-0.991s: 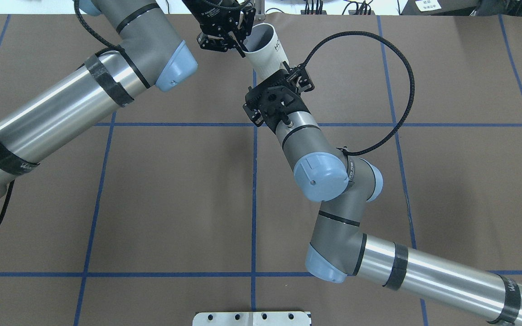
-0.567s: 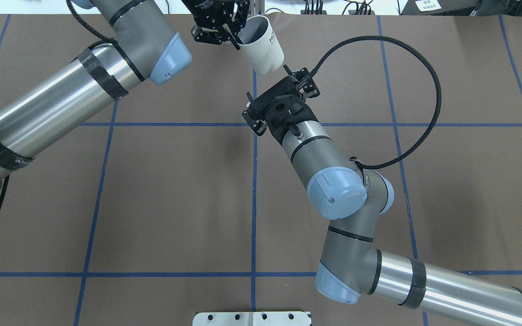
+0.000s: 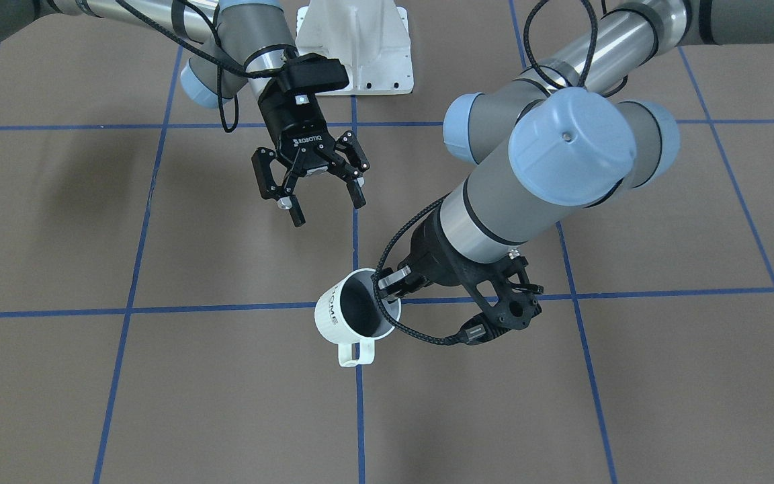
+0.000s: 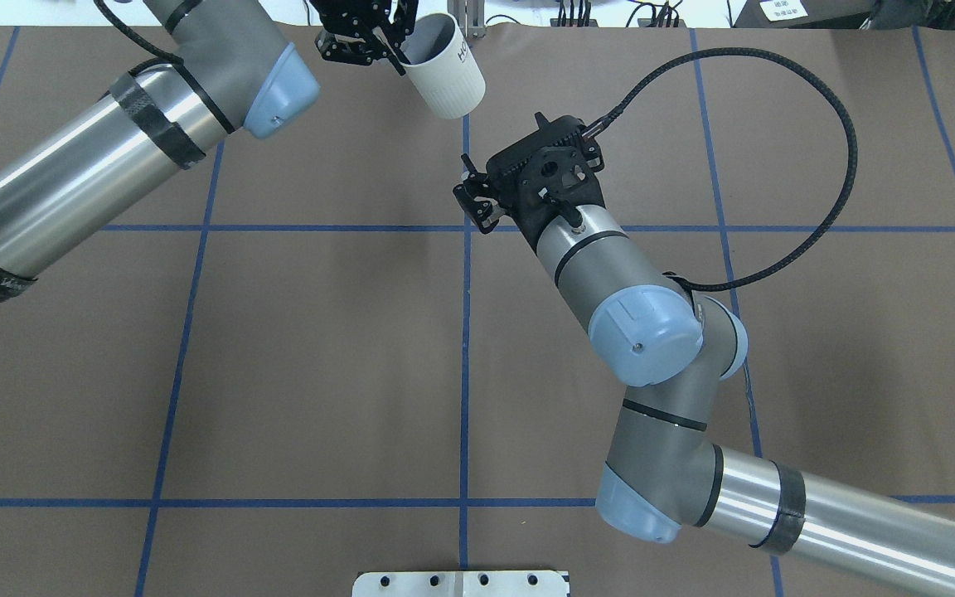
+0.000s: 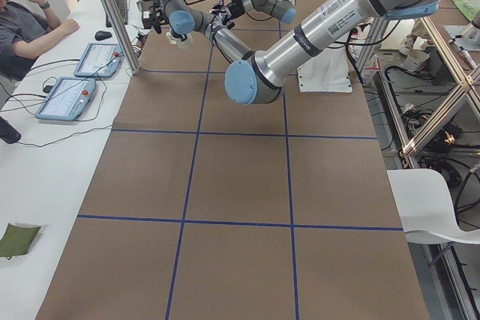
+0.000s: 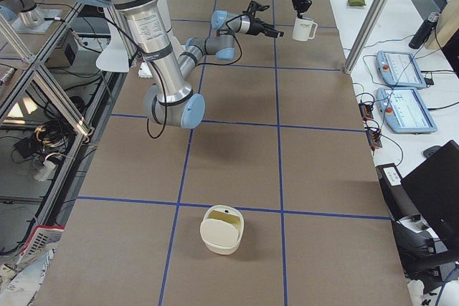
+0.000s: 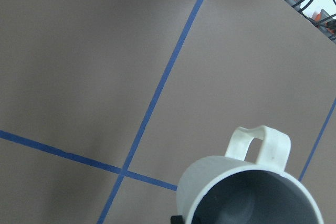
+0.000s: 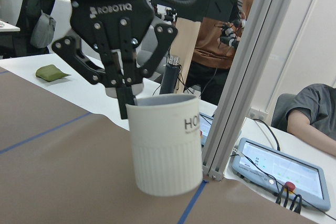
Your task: Left arm hands cup to right arm to dump lemon
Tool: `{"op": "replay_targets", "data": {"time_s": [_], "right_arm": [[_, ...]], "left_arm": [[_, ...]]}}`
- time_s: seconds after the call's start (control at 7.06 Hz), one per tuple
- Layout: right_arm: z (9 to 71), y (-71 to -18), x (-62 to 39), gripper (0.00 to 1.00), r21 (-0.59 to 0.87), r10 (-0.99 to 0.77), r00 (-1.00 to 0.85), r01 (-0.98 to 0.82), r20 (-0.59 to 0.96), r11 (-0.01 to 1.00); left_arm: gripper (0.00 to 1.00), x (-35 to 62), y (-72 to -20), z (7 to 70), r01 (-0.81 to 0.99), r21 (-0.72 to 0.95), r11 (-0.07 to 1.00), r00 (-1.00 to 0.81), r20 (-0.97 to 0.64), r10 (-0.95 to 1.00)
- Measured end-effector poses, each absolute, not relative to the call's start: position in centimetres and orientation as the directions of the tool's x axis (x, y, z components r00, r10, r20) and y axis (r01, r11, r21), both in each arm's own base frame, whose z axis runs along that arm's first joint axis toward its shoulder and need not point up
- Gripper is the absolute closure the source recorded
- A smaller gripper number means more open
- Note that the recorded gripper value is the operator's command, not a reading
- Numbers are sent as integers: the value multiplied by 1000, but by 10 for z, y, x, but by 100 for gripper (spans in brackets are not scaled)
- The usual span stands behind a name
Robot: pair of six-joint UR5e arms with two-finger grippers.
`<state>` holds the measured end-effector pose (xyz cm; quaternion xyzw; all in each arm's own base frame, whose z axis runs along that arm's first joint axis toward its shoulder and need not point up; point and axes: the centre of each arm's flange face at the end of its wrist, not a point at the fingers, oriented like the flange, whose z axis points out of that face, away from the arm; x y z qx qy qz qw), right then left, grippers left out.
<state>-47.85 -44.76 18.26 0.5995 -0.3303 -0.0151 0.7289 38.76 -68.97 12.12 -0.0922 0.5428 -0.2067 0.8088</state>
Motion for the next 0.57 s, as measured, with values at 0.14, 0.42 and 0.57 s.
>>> {"op": "replay_targets", "data": {"time_s": [0.14,0.42,0.57], "right_arm": [[192,-472,-468,0,872,-427,773,-327,469,365],[216,-530,-423,0,806,-464,738,-181,491,564],[228,-554,-395,0,748,-467,719,-110,515,655]], "left_arm": [[100,376,-695,135,245,-363,899,331,-840,-430],[100,354,-697,156,257,-341,904,335,-846,-414],[100,343,-689,171,257,-322,911,338,-853,-397]]}}
